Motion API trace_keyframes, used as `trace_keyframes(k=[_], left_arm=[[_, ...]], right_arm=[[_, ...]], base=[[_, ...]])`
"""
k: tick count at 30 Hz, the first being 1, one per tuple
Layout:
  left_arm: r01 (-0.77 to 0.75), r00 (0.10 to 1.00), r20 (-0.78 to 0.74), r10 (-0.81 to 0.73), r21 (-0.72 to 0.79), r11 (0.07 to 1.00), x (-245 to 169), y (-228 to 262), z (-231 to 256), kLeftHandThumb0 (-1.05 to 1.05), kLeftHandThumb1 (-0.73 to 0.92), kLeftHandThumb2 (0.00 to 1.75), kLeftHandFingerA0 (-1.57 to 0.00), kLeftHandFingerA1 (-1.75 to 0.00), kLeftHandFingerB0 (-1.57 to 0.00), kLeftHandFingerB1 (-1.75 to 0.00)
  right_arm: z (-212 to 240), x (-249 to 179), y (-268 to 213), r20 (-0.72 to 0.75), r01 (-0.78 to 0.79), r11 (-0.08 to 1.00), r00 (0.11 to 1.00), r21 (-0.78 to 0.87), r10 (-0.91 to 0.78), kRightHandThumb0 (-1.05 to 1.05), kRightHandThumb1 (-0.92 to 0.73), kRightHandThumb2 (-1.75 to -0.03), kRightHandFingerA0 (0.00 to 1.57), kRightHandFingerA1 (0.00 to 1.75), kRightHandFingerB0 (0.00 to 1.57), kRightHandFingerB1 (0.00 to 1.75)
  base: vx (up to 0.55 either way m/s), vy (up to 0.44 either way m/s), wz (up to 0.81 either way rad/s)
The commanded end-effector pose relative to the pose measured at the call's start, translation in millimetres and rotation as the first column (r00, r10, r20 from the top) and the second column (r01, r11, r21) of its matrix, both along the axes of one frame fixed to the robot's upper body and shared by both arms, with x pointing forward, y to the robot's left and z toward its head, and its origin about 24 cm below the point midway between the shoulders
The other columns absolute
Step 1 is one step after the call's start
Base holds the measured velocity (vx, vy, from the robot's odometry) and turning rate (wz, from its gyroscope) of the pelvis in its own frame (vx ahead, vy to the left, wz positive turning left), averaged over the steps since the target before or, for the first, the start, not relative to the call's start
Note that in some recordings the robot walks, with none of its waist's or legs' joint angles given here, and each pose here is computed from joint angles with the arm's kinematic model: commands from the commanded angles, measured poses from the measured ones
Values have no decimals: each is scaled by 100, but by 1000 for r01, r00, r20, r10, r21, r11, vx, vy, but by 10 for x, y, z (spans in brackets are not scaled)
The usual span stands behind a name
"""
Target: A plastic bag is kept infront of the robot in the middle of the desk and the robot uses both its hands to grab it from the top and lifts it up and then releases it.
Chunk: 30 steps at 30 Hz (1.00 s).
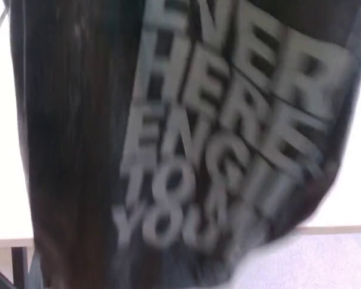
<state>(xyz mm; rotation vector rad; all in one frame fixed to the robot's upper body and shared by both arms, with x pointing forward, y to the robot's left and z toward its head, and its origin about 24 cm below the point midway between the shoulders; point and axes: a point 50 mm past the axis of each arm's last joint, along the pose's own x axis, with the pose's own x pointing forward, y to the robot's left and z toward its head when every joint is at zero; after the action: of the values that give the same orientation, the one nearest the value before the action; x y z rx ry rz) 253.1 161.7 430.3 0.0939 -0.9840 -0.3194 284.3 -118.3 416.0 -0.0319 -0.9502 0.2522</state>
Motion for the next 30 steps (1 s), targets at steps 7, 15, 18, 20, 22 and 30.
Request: trace_keyframes(k=[7,15,18,20,22,30], left_arm=[[-906,204,312,928,-299,299,-137,1424,936,4,57,73,-87,-175,-67,-175],[-946,210,336,918,-167,278,-304,1616,682,-86,61,100,0,-10,0,-18],[-938,271,432,860,-82,337,-478,1513,484,-100,71,101,0,0,0,-3],[-924,318,496,808,-31,382,-609,1389,217,-100,75,109,0,-3,0,-5],[-915,347,523,779,5,404,-682,1313,54,-89,89,68,0,-2,0,-17],[-839,532,494,688,198,507,-1314,1087,-1087,-87,81,111,0,-7,0,-8]], right_arm=[[809,292,-1516,59,912,407,404,53,-913,-21,-68,-57,86,175,69,169],[492,453,-1609,76,897,427,436,-111,-897,-94,-62,-95,0,4,0,2],[273,442,-1596,169,845,507,532,-171,-829,-90,-58,-97,0,6,0,8],[-4,389,-1542,190,746,621,664,-240,-723,-97,-61,-96,0,0,0,1],[-190,338,-1520,213,742,607,667,-286,-714,-99,-62,-98,0,5,0,1],[-1342,-213,-1604,134,591,681,789,-432,-600,-87,-58,-97,0,22,0,7]], base=[[0,0,0],[0,0,0],[0,0,0],[0,0,0],[0,0,0],[-5,-1,1]])
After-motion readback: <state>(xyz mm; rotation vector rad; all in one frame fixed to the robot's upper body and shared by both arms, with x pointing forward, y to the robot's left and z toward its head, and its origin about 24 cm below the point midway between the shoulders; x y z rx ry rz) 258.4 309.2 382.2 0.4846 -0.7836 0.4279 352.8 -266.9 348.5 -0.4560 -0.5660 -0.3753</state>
